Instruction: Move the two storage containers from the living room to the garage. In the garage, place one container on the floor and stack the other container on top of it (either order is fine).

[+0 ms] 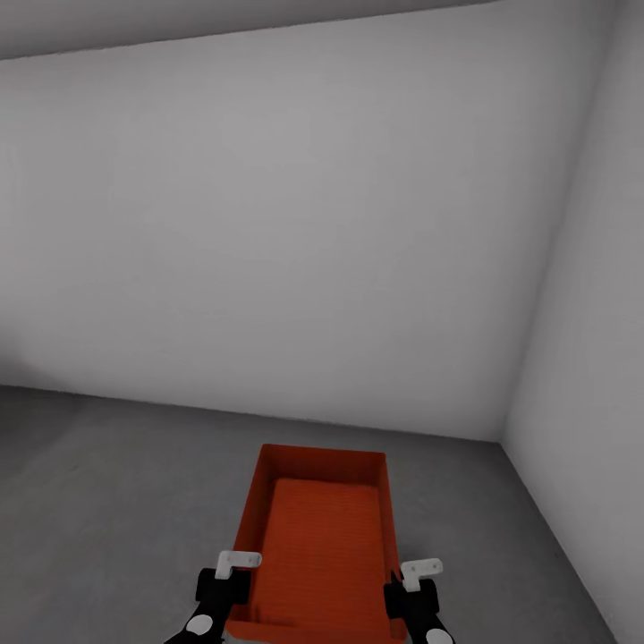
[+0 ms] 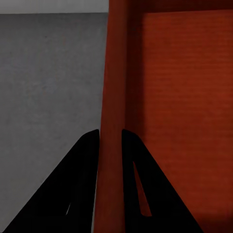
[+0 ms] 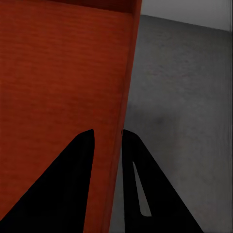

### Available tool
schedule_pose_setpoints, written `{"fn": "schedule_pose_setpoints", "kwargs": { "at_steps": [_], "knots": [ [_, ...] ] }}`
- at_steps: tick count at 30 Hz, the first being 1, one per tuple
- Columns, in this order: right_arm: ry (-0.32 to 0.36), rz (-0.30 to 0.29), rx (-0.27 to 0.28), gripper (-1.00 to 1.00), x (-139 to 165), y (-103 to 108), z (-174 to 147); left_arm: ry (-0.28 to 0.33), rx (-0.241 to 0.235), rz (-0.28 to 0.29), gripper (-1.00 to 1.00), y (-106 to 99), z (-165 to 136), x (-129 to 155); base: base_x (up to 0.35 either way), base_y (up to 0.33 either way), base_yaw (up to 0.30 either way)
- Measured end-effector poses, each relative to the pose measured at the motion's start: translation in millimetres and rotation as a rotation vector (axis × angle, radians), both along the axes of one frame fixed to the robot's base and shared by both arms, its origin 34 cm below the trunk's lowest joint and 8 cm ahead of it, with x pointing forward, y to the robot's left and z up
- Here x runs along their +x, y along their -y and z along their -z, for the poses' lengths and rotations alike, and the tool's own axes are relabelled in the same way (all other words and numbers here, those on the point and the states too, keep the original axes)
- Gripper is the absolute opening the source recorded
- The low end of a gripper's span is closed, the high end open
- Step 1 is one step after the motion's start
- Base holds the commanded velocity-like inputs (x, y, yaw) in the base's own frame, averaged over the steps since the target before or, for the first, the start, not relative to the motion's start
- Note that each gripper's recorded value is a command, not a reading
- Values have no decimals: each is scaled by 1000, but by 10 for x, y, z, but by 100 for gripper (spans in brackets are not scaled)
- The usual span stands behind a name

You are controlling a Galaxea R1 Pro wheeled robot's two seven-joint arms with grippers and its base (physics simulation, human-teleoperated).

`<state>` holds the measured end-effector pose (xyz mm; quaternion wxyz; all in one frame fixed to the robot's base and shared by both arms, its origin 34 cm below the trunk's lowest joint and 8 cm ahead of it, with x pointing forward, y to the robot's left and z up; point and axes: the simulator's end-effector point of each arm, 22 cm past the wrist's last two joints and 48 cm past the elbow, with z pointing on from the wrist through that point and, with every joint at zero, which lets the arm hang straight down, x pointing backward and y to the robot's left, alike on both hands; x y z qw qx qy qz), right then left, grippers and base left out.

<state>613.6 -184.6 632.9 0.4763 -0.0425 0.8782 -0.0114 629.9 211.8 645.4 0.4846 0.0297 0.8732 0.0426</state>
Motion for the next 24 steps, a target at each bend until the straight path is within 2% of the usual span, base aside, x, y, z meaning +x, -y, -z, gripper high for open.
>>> {"fn": "schedule_pose_setpoints", "kwargs": {
  "at_steps": [11,24],
  "knots": [
    [0,0,0,-100,0,-1,0,0,0,0,-100,-1,-1,1,340,0,-265],
    [0,0,0,-100,0,-2,0,0,0,0,-100,-2,-1,1,341,0,-35]
  ]
}}
